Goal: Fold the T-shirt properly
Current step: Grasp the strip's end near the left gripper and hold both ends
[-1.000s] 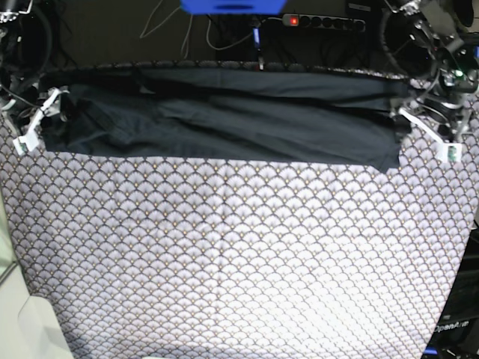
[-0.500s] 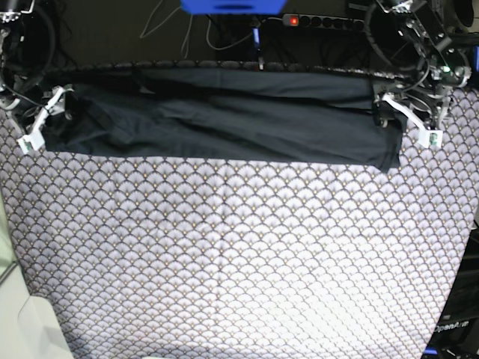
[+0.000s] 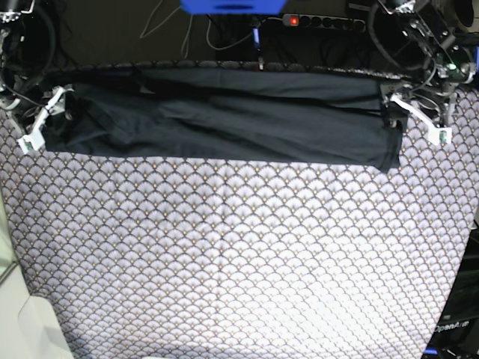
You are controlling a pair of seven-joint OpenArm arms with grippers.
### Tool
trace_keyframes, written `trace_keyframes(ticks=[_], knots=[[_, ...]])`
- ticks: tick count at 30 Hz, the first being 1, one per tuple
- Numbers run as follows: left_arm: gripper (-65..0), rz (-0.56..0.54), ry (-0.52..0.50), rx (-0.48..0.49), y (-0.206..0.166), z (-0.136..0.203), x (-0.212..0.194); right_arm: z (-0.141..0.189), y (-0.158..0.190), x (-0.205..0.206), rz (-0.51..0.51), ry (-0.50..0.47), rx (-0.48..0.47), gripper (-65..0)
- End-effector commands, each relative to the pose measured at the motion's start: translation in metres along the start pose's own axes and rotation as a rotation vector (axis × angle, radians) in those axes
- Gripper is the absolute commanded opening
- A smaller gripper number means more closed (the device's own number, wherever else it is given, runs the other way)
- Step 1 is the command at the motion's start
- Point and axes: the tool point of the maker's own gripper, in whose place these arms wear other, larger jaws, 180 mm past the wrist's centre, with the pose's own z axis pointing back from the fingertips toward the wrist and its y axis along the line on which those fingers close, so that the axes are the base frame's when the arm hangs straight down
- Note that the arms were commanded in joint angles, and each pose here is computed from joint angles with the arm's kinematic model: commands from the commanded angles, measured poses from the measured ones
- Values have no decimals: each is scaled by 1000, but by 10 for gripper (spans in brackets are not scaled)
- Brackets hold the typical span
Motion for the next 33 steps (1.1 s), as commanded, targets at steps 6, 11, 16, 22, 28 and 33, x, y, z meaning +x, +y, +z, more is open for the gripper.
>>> trace_keyframes(ticks=[6, 11, 16, 22, 28, 33], knots=[[-78, 8, -58, 9, 3, 4, 15, 6, -6, 12, 22, -31, -12, -249], [-78, 36, -79, -23, -10, 2, 19, 6, -6, 12, 21, -30, -11, -249], [-78, 73, -124, -68, -15, 5, 26, 6, -6, 12, 21, -30, -11, -249], [-78, 88, -135, -74, -14, 4, 29, 6, -6, 12, 21, -30, -11, -249], [-78, 97, -148, -76, -15, 1, 35, 6, -6, 12, 22, -31, -12, -249], [-78, 124, -128, -90, -13, -10, 32, 6, -6, 14, 23, -35, -11, -249]])
